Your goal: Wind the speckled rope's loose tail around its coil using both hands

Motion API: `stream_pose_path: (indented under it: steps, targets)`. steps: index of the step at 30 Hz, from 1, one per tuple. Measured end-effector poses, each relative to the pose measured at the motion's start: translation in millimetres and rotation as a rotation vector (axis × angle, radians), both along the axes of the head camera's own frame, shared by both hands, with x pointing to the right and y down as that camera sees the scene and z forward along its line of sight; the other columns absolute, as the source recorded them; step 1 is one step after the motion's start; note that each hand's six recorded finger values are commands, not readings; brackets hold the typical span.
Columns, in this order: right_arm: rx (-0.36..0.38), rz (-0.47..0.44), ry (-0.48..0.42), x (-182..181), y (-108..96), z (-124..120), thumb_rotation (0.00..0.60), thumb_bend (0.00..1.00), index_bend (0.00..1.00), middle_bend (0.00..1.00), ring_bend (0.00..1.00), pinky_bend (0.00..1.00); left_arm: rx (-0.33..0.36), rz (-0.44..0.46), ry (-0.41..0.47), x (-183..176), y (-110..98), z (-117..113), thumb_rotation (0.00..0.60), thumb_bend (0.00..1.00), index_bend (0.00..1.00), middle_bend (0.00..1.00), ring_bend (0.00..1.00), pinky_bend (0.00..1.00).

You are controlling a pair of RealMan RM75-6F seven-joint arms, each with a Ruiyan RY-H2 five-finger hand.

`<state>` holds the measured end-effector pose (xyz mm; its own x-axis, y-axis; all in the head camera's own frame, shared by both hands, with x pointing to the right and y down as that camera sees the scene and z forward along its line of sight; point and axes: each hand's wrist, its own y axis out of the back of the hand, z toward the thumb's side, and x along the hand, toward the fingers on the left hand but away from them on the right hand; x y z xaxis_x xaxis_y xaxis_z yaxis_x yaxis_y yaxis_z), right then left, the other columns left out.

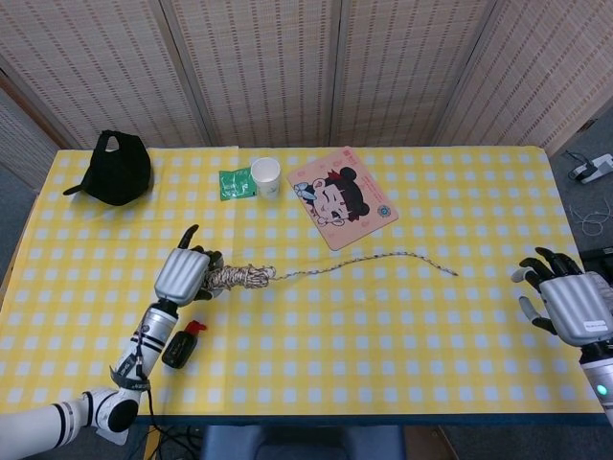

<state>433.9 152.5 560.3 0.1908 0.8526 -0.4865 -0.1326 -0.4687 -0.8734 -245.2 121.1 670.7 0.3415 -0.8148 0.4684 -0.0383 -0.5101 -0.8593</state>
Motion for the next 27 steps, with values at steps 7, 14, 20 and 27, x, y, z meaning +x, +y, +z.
stream_pose_path:
  steps: [7,14,20,27]
  targets:
    - [-0.043,-0.101,0.06,-39.3,-27.9,33.2,0.6,0.38,0.39,0.29,0.13,0.18,-0.003,0.046,0.01,6.4,10.5,-16.0,0.542,0.29,0.74,0.72,0.49,0.0]
    - [-0.115,-0.165,0.043,-92.7,-54.8,74.7,0.6,0.38,0.39,0.25,0.06,0.13,-0.002,0.053,0.013,9.5,13.8,-23.6,0.546,0.29,0.74,0.72,0.49,0.0]
    - [-0.16,-0.198,0.035,-132.1,-71.0,106.0,0.6,0.38,0.39,0.21,0.01,0.08,-0.003,0.056,0.006,10.0,17.1,-29.8,0.546,0.29,0.74,0.72,0.49,0.0]
    - [-0.168,-0.246,0.071,-166.9,-80.4,130.0,0.6,0.33,0.39,0.19,0.0,0.08,0.005,0.061,0.008,11.8,20.5,-38.3,0.547,0.29,0.74,0.72,0.49,0.0]
